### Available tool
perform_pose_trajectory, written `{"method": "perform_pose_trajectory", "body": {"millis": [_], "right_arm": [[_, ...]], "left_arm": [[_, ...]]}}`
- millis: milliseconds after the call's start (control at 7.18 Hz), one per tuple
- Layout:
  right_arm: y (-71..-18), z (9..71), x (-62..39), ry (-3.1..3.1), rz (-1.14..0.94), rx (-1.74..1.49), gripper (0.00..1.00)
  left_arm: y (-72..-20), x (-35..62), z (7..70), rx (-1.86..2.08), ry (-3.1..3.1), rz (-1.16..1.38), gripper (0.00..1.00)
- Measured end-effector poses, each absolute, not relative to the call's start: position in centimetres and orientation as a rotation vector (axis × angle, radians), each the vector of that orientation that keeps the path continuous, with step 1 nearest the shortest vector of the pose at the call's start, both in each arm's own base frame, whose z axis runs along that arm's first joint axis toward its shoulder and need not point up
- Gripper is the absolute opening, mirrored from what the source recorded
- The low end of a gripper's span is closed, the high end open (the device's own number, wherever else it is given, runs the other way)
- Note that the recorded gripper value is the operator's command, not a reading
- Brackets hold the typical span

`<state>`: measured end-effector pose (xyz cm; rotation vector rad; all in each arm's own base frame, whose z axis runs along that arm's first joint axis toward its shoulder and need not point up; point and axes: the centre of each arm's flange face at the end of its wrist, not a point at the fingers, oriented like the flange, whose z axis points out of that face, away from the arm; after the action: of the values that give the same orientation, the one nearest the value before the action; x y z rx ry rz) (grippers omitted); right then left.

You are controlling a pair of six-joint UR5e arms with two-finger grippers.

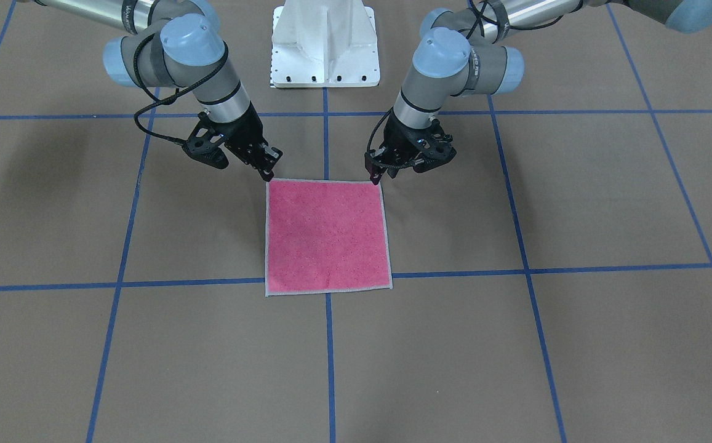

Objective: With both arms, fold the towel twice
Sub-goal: 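Grasp the near towel corners with both grippers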

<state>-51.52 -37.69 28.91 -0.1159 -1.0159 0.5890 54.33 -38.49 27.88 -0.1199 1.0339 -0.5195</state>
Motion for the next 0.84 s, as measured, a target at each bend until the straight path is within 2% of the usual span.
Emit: {"method": "perform_pose_trajectory", "body": {"millis": [557,836], "right_arm": [[-37.68,28.92,-51.52,-1.016,0.589,-0.117,0.00],[-37.73,28.98,-51.46,-1.015,0.590,-0.116,0.00]], "left_arm": [[-38.28,54.88,27.76,-0.123,1.032,-0.514,0.45],[-38.14,55.07,27.84,-0.125,1.030,-0.512,0.39]]}}
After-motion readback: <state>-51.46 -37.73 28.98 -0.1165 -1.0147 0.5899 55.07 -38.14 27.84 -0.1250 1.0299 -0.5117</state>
